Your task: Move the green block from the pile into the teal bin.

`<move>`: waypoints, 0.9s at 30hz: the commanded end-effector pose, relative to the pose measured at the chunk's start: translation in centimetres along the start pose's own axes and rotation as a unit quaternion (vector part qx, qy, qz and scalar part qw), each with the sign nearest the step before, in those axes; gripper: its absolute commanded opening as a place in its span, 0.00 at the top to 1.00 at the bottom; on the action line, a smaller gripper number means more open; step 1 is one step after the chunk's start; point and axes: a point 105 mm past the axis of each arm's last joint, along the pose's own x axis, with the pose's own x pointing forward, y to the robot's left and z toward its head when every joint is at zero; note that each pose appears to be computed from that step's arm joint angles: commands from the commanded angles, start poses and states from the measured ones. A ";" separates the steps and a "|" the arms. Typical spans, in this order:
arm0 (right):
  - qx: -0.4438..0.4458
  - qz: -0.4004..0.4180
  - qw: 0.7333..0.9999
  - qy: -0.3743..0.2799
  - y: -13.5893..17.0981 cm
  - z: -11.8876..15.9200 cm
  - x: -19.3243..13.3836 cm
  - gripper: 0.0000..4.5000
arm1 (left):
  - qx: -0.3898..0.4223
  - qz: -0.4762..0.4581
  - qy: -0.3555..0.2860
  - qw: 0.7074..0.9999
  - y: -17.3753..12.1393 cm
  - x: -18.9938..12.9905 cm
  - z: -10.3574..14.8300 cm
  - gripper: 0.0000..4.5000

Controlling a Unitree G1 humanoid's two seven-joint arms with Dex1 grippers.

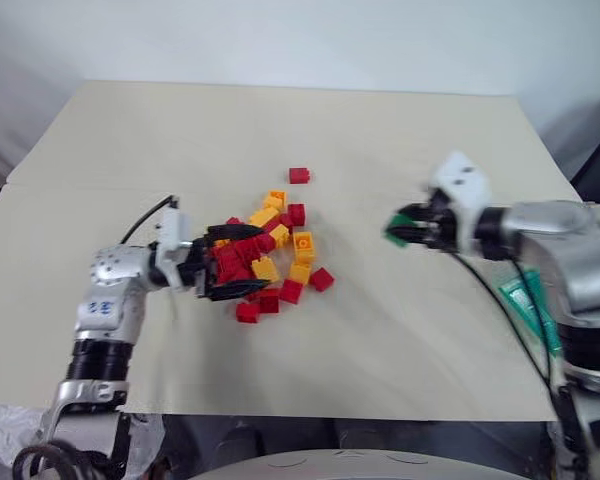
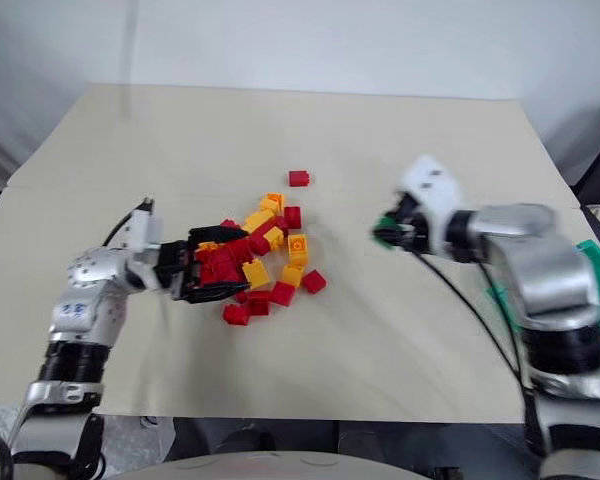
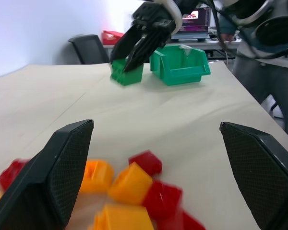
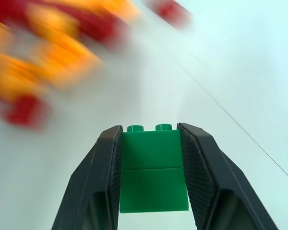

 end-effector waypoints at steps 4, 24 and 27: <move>-0.019 -0.143 0.979 0.141 -5.9 -5.0 -7.6 0.69 | 0.005 -0.022 -0.009 1.000 1.0 3.7 0.4 0.00; -0.047 -0.146 0.962 0.225 -8.5 -7.5 -11.6 0.26 | -0.005 -0.037 -0.016 0.999 1.1 4.8 0.1 0.00; -0.056 -0.138 0.967 0.205 -8.4 -6.1 -11.4 0.04 | -0.023 -0.025 -0.018 0.999 1.4 4.0 0.4 0.00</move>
